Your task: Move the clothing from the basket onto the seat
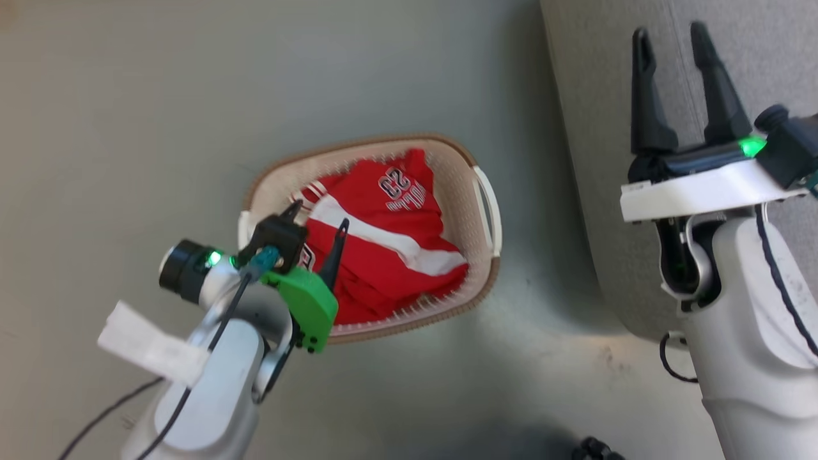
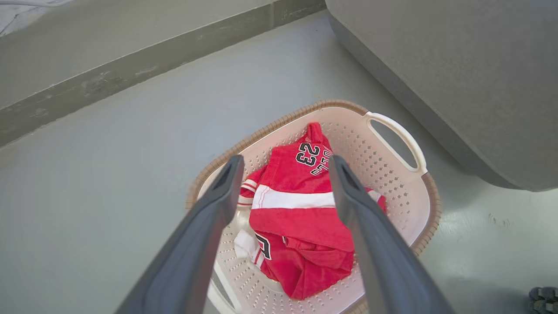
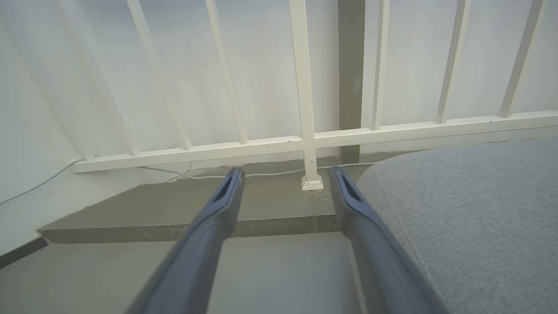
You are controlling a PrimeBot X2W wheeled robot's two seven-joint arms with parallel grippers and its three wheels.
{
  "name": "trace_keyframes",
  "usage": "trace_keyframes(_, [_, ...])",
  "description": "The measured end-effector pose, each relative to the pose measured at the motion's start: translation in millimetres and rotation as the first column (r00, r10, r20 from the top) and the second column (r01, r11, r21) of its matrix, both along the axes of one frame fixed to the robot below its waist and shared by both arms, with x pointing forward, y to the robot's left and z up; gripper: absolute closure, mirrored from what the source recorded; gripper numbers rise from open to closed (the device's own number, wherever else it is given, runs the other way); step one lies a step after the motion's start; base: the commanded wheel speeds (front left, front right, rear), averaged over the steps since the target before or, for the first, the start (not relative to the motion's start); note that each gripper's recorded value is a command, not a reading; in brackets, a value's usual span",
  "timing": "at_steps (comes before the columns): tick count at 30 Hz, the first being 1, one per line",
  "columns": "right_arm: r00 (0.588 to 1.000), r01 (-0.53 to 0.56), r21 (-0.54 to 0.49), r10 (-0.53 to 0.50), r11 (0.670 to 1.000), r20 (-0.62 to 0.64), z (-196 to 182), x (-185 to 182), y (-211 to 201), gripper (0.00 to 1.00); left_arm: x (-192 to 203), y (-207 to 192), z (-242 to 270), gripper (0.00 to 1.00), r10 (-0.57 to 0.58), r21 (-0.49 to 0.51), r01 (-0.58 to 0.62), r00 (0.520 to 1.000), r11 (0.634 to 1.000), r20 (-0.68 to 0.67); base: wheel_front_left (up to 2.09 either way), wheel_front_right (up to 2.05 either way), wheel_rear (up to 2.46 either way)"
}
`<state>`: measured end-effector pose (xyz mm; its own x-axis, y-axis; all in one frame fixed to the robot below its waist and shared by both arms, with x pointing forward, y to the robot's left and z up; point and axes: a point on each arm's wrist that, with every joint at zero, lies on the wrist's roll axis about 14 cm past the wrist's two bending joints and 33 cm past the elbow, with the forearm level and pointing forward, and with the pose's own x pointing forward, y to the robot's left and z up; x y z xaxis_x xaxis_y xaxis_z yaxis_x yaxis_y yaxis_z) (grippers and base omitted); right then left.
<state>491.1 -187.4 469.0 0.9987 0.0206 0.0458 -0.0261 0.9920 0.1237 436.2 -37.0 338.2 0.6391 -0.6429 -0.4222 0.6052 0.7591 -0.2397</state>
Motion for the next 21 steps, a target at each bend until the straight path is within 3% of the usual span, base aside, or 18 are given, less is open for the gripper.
trace_keyframes(10, [0.999,0.039,0.007,-0.039,0.999,-0.036,-26,15,-14,0.0,3,-22,-72,0.0,-0.126,0.094,0.142,0.979,0.985,-0.157,0.0,0.0,0.0])
trace_keyframes(21, [0.99,0.085,-0.041,-0.089,0.996,-0.109,-59,16,-38,0.0,-13,-36,-144,0.0,-0.218,0.141,0.273,0.923,0.952,-0.318,0.0,0.0,0.0])
